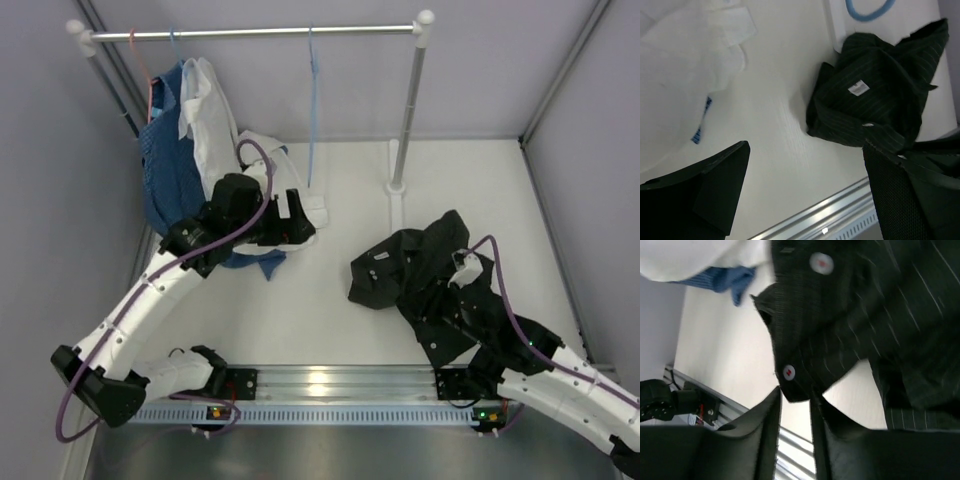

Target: Place the shirt on the hanger

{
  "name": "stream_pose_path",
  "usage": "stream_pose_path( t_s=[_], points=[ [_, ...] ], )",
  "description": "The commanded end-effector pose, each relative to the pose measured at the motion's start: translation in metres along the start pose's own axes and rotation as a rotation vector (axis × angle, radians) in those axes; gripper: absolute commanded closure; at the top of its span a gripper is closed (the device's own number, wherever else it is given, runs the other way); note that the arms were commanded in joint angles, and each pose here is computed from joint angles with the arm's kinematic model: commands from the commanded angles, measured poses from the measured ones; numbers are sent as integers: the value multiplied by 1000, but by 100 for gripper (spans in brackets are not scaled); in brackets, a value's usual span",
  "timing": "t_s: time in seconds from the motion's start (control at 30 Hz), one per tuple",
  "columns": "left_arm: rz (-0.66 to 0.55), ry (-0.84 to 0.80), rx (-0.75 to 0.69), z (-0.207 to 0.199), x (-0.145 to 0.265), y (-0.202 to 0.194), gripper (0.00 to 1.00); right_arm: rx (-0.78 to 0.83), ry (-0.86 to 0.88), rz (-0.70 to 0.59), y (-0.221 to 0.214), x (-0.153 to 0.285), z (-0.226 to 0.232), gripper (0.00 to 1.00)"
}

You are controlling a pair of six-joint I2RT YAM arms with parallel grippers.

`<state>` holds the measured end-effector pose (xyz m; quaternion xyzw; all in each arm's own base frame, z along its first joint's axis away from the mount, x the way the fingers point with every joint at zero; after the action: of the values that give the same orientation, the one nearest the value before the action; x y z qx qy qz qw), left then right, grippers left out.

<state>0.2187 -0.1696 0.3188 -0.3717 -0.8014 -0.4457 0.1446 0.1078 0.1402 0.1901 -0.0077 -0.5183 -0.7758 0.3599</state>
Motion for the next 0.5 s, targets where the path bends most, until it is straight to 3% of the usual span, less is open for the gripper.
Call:
stream_pose_path(
  t_s=[0.0, 0.13, 0.2, 0.27, 0.47],
  points=[
    [154, -165, 149, -16, -27, -36, 2, -33, -157, 159, -28, 7, -20, 57],
    [260, -126, 191, -13, -48, -82, 2, 16, -193, 69, 15, 42, -16, 27],
    [310, -76, 214, -9, -56, -106, 2, 87, -233, 27, 32, 56, -20, 20],
    [330, -45, 215, -8, -59, -120, 2, 192, -236, -4, 60, 63, -10, 20],
    [268, -13, 267, -1, -54, -118, 2, 528, -425, 242, 112, 9, 8, 16]
  ],
)
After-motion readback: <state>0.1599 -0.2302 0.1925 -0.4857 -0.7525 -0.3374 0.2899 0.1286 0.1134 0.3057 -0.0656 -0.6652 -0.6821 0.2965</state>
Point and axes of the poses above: each gripper's point midway between its finger pads, its own x axis back along the fingers, its own z axis along the line the jaws close on, y = z × x, the point moved 6 cm from there along x, back along the fingers, and after that the axes turned 13 degrees about x, right-handed, at the moved point
